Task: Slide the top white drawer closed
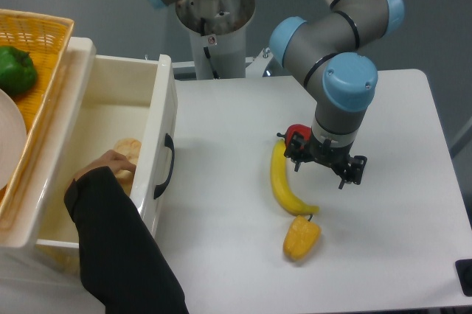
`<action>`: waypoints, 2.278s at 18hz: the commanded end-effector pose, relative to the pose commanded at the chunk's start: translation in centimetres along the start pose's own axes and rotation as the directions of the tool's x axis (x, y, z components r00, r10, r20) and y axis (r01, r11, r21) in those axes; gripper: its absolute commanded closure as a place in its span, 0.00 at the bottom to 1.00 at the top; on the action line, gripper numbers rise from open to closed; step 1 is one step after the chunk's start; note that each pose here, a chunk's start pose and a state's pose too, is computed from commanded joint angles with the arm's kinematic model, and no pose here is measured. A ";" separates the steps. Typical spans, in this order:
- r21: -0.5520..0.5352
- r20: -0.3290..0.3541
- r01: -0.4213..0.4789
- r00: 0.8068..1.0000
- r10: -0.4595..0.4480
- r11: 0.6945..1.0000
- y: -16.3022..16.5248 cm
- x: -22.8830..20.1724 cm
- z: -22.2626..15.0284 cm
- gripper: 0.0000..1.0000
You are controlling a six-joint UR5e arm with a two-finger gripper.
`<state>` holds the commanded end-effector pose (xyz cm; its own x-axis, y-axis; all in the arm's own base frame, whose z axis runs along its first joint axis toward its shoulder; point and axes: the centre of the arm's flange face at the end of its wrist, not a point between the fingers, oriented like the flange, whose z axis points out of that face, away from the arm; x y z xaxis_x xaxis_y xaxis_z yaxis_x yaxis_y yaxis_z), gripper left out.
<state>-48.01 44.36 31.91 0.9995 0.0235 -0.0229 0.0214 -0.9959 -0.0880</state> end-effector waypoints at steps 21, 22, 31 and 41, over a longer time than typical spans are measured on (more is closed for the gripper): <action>0.038 -0.001 0.043 0.999 -0.043 0.998 1.6 -1.3 -1.2 0.00; 0.037 0.000 0.047 0.999 -0.047 0.998 1.7 -1.3 -1.3 0.00; 0.032 0.003 0.095 0.995 -0.095 0.995 3.1 -2.2 -1.5 0.00; 0.019 0.025 0.085 0.996 -0.085 0.996 3.2 -2.1 -2.1 0.00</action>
<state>-49.94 40.94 33.81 0.9930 0.1107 -0.0405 0.1057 -0.9884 -0.1087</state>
